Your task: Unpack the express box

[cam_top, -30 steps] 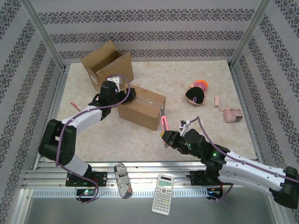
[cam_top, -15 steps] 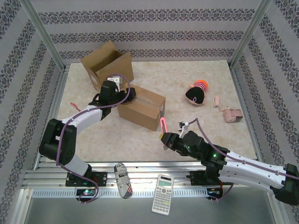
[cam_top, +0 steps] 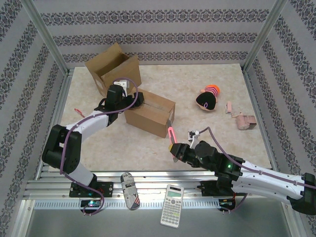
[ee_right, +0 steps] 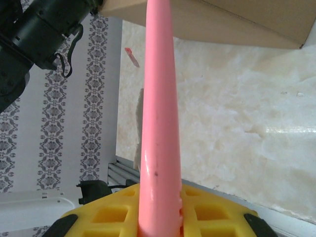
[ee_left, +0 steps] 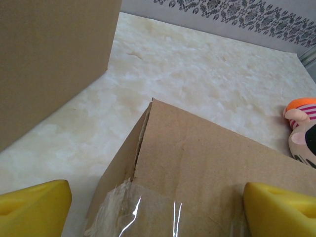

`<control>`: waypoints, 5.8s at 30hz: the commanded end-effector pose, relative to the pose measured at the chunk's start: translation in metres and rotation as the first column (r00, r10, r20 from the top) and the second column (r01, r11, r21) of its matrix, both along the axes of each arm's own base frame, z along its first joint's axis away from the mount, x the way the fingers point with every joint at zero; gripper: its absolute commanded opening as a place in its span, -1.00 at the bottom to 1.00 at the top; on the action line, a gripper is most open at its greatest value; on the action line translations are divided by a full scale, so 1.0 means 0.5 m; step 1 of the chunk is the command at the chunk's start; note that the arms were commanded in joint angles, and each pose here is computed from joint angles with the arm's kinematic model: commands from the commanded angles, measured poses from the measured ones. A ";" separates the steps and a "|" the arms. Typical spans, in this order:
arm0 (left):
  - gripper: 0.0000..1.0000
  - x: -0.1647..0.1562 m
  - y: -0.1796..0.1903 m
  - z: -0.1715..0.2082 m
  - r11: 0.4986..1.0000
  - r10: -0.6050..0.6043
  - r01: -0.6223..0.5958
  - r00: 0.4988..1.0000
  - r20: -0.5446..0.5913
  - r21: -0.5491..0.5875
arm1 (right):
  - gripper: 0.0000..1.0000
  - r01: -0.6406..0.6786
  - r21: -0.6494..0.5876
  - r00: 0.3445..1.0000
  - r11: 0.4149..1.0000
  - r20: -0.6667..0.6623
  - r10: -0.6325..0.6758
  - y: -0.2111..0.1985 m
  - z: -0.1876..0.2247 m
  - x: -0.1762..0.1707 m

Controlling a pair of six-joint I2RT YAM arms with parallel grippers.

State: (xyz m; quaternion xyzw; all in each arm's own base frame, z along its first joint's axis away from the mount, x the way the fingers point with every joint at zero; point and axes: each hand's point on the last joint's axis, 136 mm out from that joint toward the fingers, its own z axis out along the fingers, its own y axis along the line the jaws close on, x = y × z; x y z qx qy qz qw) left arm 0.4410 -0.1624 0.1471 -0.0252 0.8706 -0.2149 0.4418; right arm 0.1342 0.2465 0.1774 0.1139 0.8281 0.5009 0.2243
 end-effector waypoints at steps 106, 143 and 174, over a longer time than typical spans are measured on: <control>-0.50 -0.019 0.056 -0.134 0.980 0.167 -0.196 0.885 -0.434 -0.021 | 0.95 0.004 -0.194 0.999 0.981 0.045 0.005 0.005 -0.007 0.554; 0.99 -0.121 -0.033 0.122 0.957 0.172 -0.025 0.850 -0.497 0.289 | 0.95 -0.035 -0.329 0.997 0.944 0.049 0.055 0.025 -0.051 0.503; 0.99 -0.100 -0.073 0.116 0.975 0.164 -0.070 0.869 -0.466 0.212 | 0.95 -0.051 -0.311 0.997 0.949 0.037 0.066 0.029 -0.061 0.488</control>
